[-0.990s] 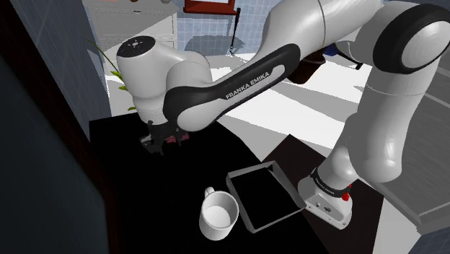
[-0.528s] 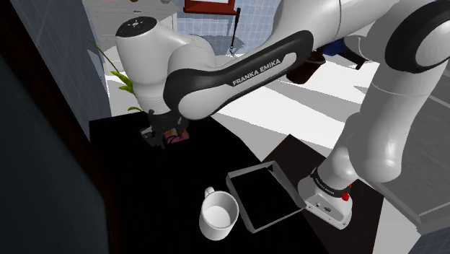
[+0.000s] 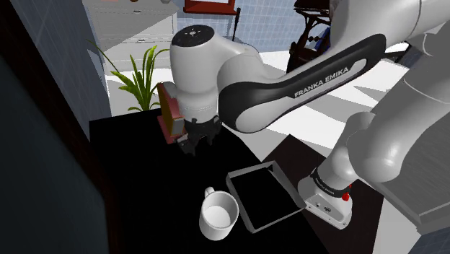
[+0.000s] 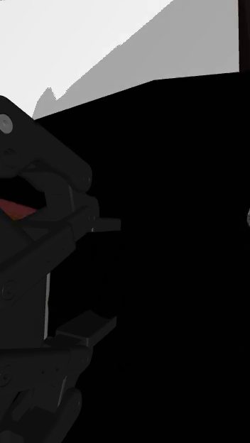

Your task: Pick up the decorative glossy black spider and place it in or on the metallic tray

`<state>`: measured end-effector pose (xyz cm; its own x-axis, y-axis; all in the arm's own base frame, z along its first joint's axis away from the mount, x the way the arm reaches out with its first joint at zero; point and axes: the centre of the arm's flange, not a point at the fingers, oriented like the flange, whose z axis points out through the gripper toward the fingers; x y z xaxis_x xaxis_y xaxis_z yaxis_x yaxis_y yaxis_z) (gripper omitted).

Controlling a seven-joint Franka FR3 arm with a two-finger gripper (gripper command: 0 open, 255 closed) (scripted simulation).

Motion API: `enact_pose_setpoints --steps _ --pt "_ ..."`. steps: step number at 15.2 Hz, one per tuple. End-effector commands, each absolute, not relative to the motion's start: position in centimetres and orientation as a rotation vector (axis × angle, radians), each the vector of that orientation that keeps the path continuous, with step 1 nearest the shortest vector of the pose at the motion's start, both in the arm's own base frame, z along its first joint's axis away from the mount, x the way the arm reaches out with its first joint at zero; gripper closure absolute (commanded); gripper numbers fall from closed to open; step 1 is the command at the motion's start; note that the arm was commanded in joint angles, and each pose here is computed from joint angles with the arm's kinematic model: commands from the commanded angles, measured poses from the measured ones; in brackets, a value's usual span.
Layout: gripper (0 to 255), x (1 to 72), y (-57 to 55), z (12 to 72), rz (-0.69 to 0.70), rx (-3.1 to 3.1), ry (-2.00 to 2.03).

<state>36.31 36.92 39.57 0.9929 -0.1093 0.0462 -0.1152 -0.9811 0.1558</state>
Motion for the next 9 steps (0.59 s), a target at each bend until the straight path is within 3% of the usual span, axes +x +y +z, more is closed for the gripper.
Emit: enact_pose_setpoints --steps 1,9 --pt "255 34.1 35.3 39.6 0.056 2.977 -0.171" --pt "255 25.2 29.6 40.0 0.056 2.977 -0.171"
